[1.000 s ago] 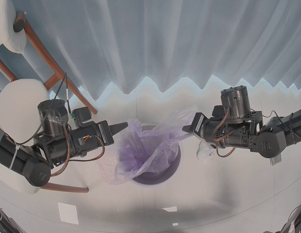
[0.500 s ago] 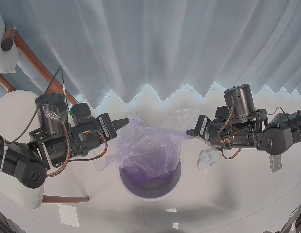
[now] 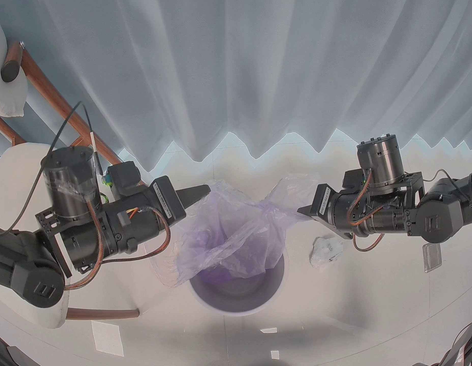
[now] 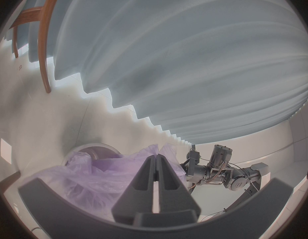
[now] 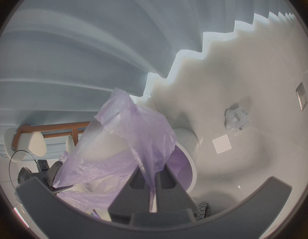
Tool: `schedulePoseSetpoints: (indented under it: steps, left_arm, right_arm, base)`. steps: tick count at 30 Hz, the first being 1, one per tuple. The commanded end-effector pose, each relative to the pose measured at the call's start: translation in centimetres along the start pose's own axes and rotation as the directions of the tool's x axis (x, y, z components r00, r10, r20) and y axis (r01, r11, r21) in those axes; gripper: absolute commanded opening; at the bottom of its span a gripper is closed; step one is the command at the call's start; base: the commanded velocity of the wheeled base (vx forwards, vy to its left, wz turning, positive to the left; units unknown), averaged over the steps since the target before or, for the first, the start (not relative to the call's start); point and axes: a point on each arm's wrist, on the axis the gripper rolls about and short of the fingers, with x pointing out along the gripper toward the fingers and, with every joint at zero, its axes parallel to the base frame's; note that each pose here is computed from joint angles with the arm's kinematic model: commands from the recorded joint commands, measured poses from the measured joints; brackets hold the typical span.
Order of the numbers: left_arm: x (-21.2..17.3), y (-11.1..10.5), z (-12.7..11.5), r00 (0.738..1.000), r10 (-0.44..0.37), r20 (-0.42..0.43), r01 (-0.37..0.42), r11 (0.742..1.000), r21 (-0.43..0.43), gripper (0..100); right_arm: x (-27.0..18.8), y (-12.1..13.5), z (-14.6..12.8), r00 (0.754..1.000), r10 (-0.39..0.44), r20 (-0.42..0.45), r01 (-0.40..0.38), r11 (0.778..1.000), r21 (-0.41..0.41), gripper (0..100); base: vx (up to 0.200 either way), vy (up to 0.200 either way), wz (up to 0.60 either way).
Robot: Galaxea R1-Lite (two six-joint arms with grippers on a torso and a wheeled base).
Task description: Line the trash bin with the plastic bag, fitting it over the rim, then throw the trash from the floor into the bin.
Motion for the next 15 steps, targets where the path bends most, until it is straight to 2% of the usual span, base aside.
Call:
schedulePoseSetpoints:
  steps: [1,4,7,14,15]
  left_arm:
    - [1.5,-1.7,1.8,1.0,0.007,-0.006,-0.007,1.0,0.009,0]
    - [2.0,-2.3,2.4,0.997,0.056,-0.058,-0.056,0.998,0.0,0]
    - [2.7,-2.1,2.6,0.98,0.144,-0.134,-0.147,0.989,-0.015,0]
    - [4.2,-0.4,1.7,0.956,0.249,-0.157,-0.254,0.967,-0.016,0]
    - [5.3,0.6,1.3,0.942,0.299,-0.15,-0.304,0.952,-0.014,0]
  right_arm:
    - [0.0,-0.1,1.8,1.0,0.012,0.016,-0.012,1.0,0.021,0]
    - [0.0,-0.1,2.6,1.0,0.004,0.011,-0.004,1.0,0.029,0]
    - [0.4,-0.6,3.5,1.0,-0.02,-0.022,0.02,0.999,0.045,0]
    - [2.7,-2.2,4.4,0.996,-0.072,-0.043,0.073,0.997,0.019,0]
    - [3.9,-3.0,4.5,0.994,-0.093,-0.055,0.094,0.996,0.01,0]
  base:
    - [0.0,0.0,0.0]
    - [0.0,0.0,0.0]
    - [0.0,0.0,0.0]
    - [0.0,0.0,0.0]
    - [0.0,0.0,0.0]
